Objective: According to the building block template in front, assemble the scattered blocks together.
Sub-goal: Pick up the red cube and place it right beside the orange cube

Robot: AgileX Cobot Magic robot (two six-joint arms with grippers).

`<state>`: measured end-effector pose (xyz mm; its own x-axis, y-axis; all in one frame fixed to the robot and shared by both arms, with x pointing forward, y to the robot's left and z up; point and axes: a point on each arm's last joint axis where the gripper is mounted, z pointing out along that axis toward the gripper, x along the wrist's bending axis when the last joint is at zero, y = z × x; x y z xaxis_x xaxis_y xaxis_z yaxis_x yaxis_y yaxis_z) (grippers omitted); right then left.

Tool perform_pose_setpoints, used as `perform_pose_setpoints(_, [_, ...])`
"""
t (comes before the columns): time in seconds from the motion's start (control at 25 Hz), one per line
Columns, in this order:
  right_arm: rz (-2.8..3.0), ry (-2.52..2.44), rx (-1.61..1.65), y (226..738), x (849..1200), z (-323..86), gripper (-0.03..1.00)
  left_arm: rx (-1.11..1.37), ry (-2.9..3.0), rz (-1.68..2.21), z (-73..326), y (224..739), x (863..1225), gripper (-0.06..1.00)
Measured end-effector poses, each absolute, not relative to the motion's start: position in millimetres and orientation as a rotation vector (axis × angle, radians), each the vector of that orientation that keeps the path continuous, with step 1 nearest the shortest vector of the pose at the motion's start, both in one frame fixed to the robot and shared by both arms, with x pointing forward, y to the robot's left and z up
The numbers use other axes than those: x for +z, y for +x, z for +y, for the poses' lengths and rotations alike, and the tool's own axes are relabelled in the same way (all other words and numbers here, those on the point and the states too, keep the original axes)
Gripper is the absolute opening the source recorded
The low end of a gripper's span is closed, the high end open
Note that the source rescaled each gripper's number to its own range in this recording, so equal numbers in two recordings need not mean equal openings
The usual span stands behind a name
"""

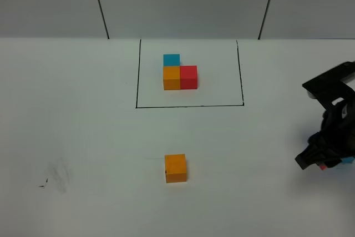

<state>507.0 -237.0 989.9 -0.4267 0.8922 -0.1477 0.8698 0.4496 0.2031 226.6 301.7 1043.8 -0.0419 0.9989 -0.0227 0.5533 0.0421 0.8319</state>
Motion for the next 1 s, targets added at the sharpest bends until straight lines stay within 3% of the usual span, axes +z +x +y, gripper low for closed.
perform_pose_setpoints(0.6, [2.877, 0.864, -0.026, 556, 969, -146, 0.0, 0.864, 1.581, 1.669, 301, 227, 1044, 0.63])
perform_pose_setpoints(1.0, [2.974, 0.528, 0.049, 563, 959, -99, 0.0, 0.87, 1.581, 1.672, 302, 227, 1044, 0.63])
